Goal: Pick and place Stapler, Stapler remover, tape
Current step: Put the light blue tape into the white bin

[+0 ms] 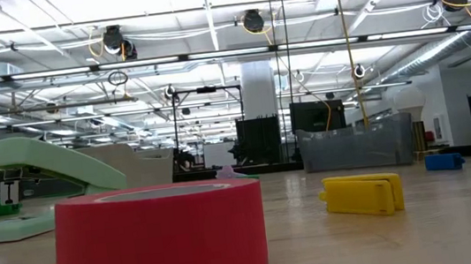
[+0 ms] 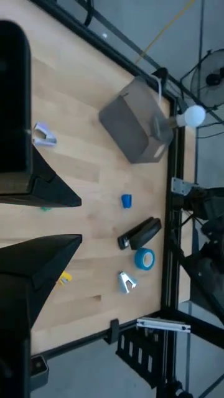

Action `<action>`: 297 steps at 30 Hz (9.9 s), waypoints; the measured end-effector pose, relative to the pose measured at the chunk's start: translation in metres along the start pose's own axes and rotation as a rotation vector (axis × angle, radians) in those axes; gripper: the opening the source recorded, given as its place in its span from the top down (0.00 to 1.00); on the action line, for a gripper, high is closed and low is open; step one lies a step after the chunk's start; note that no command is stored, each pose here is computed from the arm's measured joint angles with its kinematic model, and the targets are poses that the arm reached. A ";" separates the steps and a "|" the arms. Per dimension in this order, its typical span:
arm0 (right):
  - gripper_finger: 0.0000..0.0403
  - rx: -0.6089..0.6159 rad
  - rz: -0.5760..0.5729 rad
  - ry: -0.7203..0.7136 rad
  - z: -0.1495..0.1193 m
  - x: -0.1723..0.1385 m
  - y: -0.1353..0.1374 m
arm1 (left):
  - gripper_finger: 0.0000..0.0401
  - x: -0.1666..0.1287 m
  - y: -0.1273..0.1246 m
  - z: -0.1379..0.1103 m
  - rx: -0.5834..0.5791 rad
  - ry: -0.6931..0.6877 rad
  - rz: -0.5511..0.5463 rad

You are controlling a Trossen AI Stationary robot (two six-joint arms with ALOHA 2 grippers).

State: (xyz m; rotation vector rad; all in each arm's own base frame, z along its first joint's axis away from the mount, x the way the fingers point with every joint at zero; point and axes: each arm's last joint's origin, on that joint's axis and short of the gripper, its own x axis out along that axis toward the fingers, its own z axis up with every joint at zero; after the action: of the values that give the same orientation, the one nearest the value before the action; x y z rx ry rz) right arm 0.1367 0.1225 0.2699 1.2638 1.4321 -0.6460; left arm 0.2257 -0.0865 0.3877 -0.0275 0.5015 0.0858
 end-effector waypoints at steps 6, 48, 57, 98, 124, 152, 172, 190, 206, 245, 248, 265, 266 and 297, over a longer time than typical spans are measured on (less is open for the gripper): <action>1.00 0.109 -0.088 -0.028 -0.009 0.015 0.000 | 0.79 0.002 0.004 0.001 0.016 0.010 -0.010; 0.60 0.326 -0.206 0.013 0.017 0.118 -0.026 | 0.79 0.003 0.008 -0.001 0.039 0.039 -0.010; 0.71 0.350 -0.215 0.008 0.018 0.119 -0.028 | 0.79 0.003 0.007 -0.001 0.035 0.039 -0.010; 0.92 -0.137 0.821 -0.451 0.023 0.020 0.049 | 0.79 0.046 0.008 -0.001 0.045 0.123 -0.205; 0.92 -0.681 0.683 -1.106 0.082 -0.016 0.071 | 0.79 0.134 0.010 0.021 -0.142 -0.159 -0.265; 0.92 -0.789 0.701 -1.163 0.074 -0.034 0.060 | 0.79 0.158 0.008 0.016 -0.500 -0.185 -0.176; 0.92 -0.767 0.707 -1.143 0.075 -0.033 0.060 | 0.79 0.178 0.001 0.018 -0.503 -0.287 -0.237; 0.92 -0.770 0.754 -1.136 0.074 -0.036 0.062 | 0.79 0.169 -0.003 0.025 -0.459 -0.315 -0.342; 0.92 -0.742 0.759 -1.163 0.081 -0.034 0.068 | 0.79 0.173 -0.003 0.023 -0.446 -0.344 -0.280; 0.92 -0.729 0.854 -1.102 0.081 -0.040 0.068 | 0.52 0.164 0.004 0.029 -0.500 -0.322 -0.333; 0.92 -0.724 0.858 -1.098 0.081 -0.040 0.068 | 0.51 0.166 0.005 0.025 -0.497 -0.292 -0.304; 0.92 -0.693 0.843 -1.099 0.088 -0.039 0.068 | 0.55 0.179 0.007 0.021 -0.505 -0.306 -0.268; 0.92 -0.691 0.846 -1.102 0.088 -0.040 0.068 | 0.58 0.179 0.008 0.022 -0.506 -0.310 -0.268; 0.80 -0.773 0.862 -1.042 0.086 -0.038 0.069 | 0.90 0.181 0.013 0.019 -0.467 -0.262 -0.318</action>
State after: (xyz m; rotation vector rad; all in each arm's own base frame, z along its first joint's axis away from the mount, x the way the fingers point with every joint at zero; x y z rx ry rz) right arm 0.2260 0.0522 0.2972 0.6047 0.1327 -0.0517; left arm 0.3918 -0.0591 0.3177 -0.5451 0.2021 -0.1062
